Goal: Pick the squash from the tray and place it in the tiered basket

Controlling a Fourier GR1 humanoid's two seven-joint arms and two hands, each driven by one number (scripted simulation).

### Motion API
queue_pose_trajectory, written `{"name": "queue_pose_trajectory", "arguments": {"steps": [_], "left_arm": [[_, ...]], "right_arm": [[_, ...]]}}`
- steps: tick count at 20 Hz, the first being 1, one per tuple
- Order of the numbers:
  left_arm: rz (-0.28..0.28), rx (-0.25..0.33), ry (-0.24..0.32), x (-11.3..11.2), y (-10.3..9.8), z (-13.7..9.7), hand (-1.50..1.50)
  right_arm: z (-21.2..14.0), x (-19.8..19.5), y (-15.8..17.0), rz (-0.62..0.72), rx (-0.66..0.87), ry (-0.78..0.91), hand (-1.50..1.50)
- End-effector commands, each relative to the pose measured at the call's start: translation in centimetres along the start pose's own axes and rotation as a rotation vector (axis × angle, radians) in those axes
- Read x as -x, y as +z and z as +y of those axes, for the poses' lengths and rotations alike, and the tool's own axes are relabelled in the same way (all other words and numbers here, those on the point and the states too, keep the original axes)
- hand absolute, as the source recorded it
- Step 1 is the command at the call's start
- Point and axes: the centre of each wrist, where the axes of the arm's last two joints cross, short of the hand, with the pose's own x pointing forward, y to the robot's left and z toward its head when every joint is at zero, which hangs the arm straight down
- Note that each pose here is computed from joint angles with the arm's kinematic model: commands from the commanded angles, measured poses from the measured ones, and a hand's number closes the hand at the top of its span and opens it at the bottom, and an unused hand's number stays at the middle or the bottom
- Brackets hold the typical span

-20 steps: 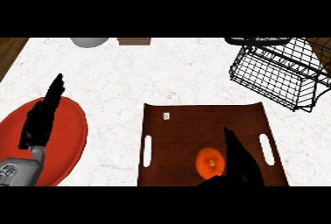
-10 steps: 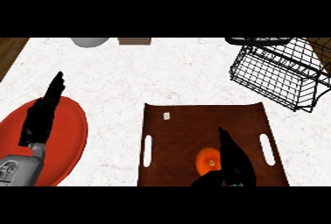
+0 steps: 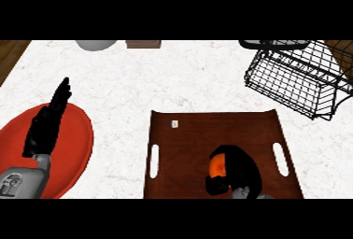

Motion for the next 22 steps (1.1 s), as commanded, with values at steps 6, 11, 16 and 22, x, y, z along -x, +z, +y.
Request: {"name": "queue_pose_trajectory", "arguments": {"steps": [6,11,16,22], "left_arm": [[0.002,0.006,-0.016,1.3,0.9,0.4,0.0],[-0.021,0.024,0.005,0.8,0.0,0.7,0.0],[-0.055,0.056,-0.001,-1.1,-1.1,-1.2,0.0],[-0.039,0.065,0.007,-1.1,-1.1,-1.6,0.0]], "right_arm": [[0.8,-0.1,-0.4,0.096,-0.03,-0.093,1.5],[-2.9,-7.2,-2.1,0.046,0.146,-0.091,1.5],[-6.4,-12.6,-3.6,-0.005,0.353,-0.078,1.5],[-11.3,-17.0,-1.9,-0.13,0.659,-0.309,1.5]]}}
